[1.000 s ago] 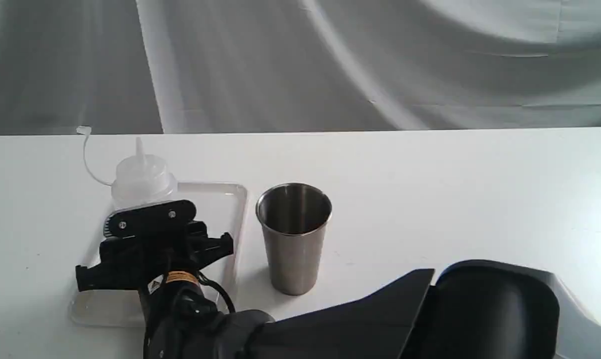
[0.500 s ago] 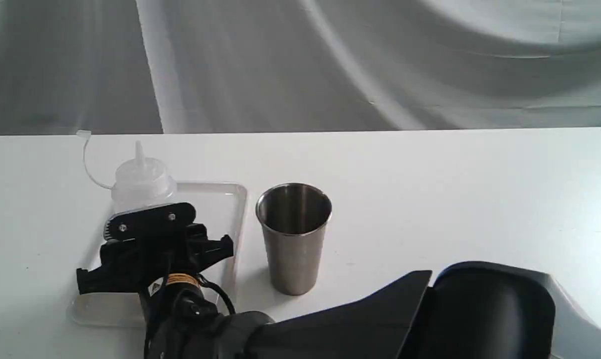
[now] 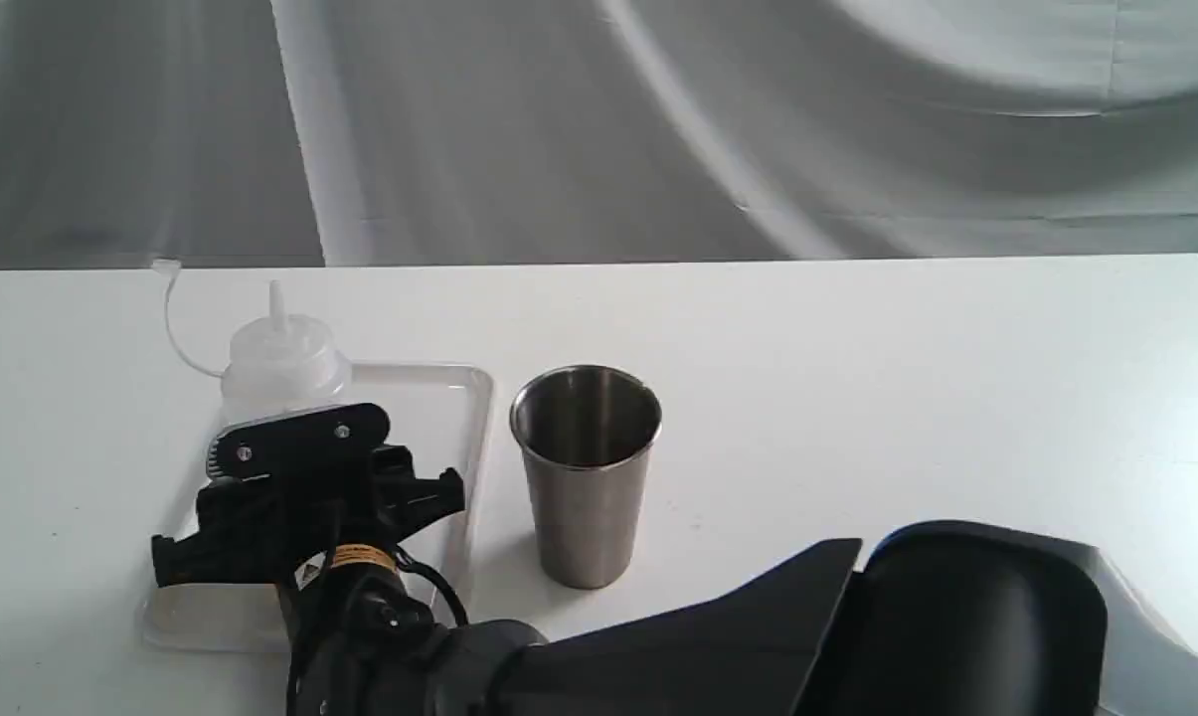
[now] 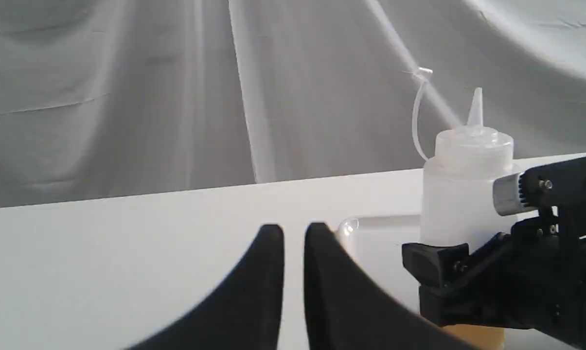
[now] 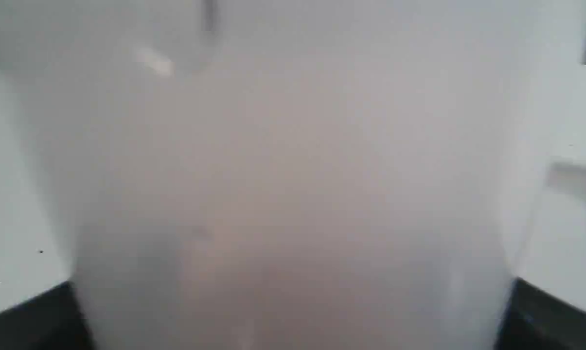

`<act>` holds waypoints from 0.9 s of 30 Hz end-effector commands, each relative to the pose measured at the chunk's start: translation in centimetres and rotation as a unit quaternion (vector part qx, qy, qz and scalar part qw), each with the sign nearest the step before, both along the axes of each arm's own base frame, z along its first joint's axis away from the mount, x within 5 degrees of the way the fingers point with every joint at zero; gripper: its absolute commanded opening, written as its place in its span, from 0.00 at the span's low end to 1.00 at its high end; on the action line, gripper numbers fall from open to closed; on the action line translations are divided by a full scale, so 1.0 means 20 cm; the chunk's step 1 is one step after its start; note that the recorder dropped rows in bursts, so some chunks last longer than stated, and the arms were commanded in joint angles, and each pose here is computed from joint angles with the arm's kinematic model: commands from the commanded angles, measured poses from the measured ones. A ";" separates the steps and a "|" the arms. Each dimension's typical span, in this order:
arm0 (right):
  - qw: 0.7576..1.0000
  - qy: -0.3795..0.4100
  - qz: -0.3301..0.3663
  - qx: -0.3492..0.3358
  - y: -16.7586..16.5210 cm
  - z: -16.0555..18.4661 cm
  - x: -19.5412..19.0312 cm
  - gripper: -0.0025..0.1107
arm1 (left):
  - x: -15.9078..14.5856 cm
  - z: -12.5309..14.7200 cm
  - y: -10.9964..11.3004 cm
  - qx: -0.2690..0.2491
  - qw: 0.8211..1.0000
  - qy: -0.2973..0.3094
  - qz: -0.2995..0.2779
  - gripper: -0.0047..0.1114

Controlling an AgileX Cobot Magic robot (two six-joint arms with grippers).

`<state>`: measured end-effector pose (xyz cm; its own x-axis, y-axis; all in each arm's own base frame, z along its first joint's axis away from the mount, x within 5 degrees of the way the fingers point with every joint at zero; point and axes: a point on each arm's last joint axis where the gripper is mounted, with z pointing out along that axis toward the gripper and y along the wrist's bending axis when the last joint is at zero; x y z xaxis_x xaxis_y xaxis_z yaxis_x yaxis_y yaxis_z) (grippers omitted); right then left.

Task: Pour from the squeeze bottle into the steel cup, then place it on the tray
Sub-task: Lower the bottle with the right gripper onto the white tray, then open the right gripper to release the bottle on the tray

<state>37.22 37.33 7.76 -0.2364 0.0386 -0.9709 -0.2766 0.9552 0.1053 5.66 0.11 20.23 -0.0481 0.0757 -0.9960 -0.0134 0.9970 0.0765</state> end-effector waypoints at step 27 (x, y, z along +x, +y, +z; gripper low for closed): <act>0.999 0.015 0.028 -0.007 0.05 0.05 -0.04 0.72 | 0.00 -0.01 0.00 -0.001 1.000 -0.001 -0.002 0.11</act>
